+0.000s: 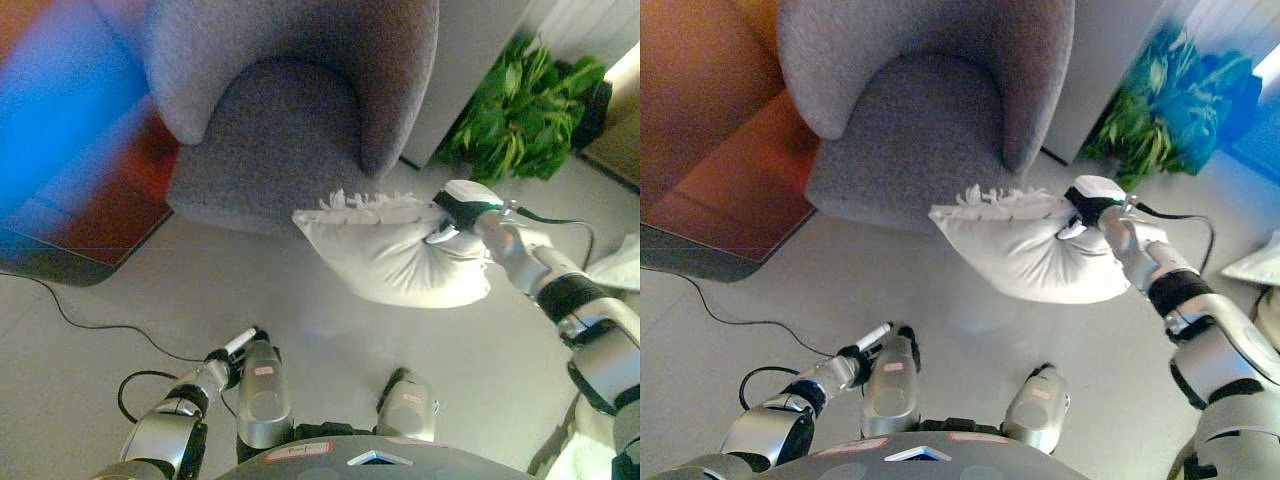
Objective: Pick up the pillow and put it on the sofa.
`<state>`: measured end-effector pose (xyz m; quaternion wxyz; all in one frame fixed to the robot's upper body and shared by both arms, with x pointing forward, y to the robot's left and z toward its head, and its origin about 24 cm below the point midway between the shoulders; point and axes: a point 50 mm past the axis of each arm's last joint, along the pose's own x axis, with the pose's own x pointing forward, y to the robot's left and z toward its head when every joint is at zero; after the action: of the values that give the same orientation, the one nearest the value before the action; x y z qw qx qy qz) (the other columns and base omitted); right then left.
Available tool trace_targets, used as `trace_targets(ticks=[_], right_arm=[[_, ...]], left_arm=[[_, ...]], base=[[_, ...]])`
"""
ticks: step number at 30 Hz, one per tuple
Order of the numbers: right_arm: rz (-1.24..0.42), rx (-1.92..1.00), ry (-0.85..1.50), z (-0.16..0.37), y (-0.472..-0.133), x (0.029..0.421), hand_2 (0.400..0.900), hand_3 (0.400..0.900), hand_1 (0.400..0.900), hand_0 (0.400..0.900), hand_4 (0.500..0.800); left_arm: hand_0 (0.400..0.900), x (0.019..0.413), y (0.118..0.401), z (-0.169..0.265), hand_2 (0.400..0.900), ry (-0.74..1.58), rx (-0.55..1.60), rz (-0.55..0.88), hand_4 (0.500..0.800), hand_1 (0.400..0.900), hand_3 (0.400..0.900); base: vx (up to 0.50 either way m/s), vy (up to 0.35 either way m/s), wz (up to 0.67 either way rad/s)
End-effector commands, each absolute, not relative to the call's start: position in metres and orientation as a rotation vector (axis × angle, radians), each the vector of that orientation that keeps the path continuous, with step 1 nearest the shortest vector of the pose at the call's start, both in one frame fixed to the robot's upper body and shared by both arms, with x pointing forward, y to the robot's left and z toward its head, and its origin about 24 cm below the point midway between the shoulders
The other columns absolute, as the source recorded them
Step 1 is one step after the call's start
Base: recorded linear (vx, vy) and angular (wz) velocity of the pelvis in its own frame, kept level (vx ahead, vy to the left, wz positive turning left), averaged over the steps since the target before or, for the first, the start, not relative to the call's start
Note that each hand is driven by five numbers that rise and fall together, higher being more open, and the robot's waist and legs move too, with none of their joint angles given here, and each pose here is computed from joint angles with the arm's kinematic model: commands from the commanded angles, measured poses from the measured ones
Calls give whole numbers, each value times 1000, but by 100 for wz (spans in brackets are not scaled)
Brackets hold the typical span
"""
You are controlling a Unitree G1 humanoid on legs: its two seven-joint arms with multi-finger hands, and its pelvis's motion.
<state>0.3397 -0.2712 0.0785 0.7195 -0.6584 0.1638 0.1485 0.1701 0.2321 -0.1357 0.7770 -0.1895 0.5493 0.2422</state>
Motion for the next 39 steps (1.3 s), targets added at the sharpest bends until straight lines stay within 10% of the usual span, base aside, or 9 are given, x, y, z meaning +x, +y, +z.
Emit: trace_targets(ticks=[1, 17, 39], right_arm=[[164, -1426, -25, 180, -252, 374, 400, 400, 400, 400, 500], [188, -1497, -111, 297, -222, 390, 400, 400, 400, 400, 500], [275, -1256, 111, 260, -214, 410, 400, 400, 400, 400, 500]], left_arm=[[900, 181, 234, -130, 900, 1190, -357, 494, 800, 900, 900], [900, 126, 266, -143, 900, 1327, -301, 528, 800, 900, 900], [900, 116, 304, -132, 900, 1288, -199, 639, 800, 900, 900]], base=[[134, 131, 9], [186, 126, 20], [204, -270, 40]])
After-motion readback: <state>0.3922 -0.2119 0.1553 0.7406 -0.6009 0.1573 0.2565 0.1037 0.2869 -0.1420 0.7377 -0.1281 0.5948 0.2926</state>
